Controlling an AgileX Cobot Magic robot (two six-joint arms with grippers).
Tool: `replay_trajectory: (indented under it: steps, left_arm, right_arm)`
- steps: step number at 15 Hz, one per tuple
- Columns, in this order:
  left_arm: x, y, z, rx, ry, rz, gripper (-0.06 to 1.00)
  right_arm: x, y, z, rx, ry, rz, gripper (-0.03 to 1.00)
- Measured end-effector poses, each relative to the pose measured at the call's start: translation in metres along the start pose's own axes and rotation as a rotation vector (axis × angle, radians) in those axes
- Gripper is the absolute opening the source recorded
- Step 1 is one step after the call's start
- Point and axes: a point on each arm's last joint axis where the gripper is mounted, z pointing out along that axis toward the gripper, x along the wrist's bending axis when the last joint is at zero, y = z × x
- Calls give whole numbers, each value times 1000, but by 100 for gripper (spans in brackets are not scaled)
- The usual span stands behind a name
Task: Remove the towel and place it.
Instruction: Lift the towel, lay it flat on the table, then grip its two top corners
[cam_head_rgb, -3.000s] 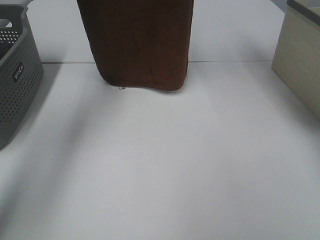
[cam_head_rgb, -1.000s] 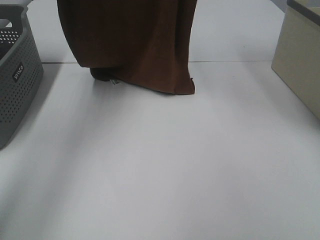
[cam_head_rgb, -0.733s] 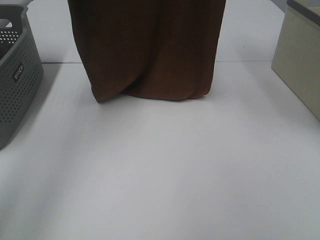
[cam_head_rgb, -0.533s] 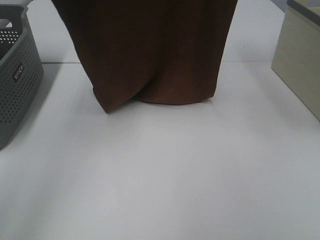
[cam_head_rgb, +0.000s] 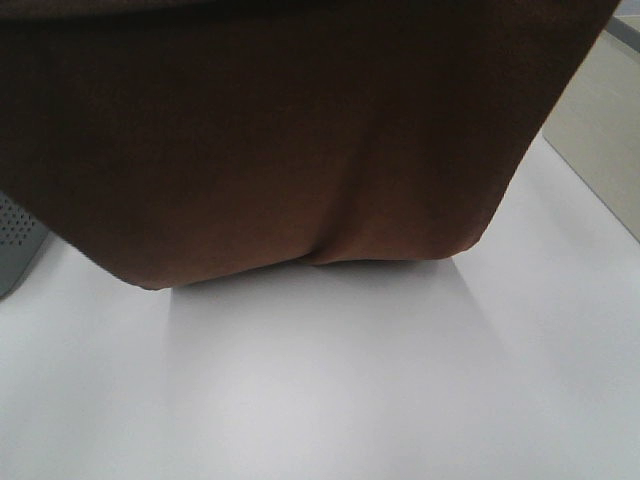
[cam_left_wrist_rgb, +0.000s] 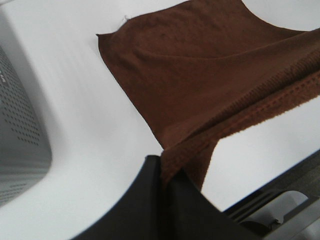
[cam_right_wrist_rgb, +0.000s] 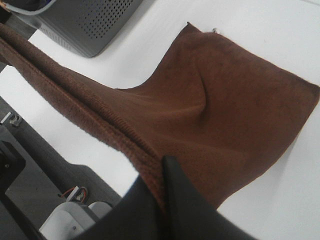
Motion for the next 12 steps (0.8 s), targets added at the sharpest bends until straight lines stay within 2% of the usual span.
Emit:
replay_trajectory:
  steps: [2,6,12]
  left_arm:
    - [-9,-41,-1,28,-74,-17,0]
    - [-16,-82,36,186,-187,-74,0]
    - [-21,-117,64,336,-264,-119,0]
  right_arm:
    - [7,-30,-4,21,15,33,1]
    - [5,-75,8,97,17,100,1]
    - [-12,-138,48,288,26,220,1]
